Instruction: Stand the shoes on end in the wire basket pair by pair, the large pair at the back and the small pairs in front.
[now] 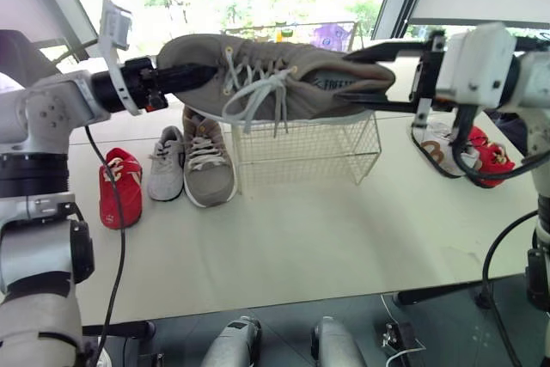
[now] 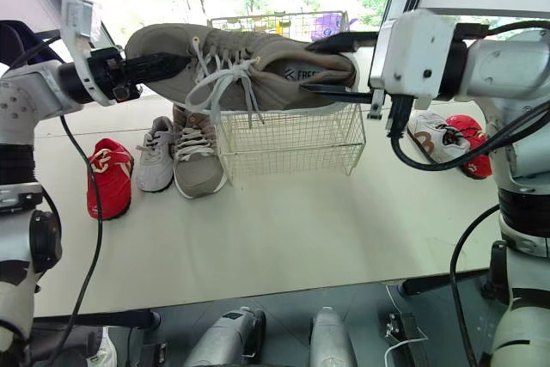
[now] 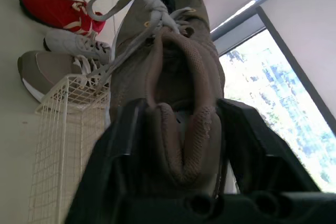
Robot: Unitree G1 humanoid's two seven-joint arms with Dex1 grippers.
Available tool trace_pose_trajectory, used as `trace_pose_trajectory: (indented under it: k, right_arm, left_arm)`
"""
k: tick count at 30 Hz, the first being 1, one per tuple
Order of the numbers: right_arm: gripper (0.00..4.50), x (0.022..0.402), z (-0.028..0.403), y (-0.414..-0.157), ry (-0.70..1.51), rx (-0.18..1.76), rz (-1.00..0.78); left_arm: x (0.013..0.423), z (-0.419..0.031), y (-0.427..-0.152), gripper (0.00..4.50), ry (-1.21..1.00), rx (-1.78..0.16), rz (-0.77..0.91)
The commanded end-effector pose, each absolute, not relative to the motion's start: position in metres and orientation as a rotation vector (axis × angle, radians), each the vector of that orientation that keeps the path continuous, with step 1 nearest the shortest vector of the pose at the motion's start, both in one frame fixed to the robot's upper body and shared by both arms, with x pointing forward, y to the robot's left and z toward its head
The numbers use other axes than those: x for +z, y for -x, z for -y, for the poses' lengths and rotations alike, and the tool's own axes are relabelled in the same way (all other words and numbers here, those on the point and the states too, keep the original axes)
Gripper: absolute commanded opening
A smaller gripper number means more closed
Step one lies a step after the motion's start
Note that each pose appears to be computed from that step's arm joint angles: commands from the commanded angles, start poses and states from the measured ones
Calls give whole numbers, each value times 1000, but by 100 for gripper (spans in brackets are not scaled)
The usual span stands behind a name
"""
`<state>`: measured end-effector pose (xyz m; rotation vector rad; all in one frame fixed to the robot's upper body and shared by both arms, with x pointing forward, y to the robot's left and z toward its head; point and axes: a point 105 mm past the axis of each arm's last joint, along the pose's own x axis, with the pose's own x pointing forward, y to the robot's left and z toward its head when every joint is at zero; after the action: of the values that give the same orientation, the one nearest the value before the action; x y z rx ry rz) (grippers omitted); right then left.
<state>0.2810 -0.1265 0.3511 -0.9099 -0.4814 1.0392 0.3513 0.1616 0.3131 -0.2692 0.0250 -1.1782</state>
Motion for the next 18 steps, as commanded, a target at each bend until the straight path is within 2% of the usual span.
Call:
trace_pose_trajectory:
  k: [1,2,6,9,13,18]
  right_arm:
    - [416,375,162,-281,543,901,474]
    - [446,375,174,-282,437,867,458]
    - [446,365,204,-285,91,782,418]
    - [446,339,206,-287,-74,780,352]
    - [446,322,178,-293,-222,858,331]
    - [446,340,138,-304,-294,950,417]
  left_arm:
    - [342,-164,-340,61,420,-1199,129]
    - [342,-165,-339,61,464,-1188,150]
    - [341,-163,-333,61,563,-1164,207]
    - [345,-159,-329,61,637,-1156,258]
    - [347,-147,-328,61,706,-1154,294]
    - [346,-134,-331,61,758,-1156,298]
